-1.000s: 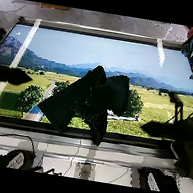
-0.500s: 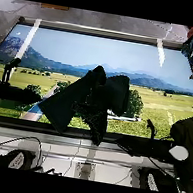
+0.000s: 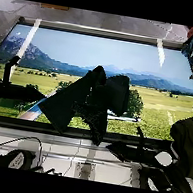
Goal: Fold the clothes and pants, and hang the long-sleeved shirts on hangers.
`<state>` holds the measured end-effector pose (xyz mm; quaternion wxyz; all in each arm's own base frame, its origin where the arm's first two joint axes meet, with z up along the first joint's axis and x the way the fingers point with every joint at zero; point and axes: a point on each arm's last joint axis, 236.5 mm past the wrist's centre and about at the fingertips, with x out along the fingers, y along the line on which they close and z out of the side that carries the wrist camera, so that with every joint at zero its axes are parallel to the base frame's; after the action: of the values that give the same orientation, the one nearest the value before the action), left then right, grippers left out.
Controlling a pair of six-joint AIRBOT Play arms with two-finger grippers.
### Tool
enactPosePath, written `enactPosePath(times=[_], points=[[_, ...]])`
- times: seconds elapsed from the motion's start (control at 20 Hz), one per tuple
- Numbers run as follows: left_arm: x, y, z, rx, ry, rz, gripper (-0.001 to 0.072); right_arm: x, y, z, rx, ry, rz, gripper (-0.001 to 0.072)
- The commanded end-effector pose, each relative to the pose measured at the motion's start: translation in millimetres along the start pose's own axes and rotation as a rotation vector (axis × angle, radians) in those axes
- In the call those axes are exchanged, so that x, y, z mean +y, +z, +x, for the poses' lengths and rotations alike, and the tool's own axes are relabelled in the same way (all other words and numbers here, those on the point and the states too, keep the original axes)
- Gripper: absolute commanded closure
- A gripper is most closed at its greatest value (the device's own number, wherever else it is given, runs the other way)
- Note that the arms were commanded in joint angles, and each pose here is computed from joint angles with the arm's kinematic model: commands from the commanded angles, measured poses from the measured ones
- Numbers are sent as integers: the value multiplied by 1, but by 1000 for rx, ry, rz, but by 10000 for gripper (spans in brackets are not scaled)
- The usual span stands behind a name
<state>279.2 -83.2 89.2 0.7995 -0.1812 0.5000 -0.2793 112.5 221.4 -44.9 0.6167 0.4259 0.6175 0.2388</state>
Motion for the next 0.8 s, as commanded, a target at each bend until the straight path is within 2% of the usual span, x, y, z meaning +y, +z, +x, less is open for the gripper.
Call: enactPosePath(times=[0.0,0.2,0.25,0.3,0.4,0.75], points=[[0,3,0,-12,-1,-1,688,23,-10,2,25,7,-481,259],[0,2,0,-11,-2,-1,688,13,12,-4,0,-209,-1059,249],[0,2,0,-11,-2,-1,688,12,14,-2,-2,-236,-1180,180],[0,3,0,-12,-1,-1,688,13,13,2,0,-240,-1270,80],[0,2,0,-11,-2,-2,688,22,15,14,-30,-228,-1338,49],[-1,2,0,-11,-2,-2,688,-5,13,61,60,-313,-1396,49]])
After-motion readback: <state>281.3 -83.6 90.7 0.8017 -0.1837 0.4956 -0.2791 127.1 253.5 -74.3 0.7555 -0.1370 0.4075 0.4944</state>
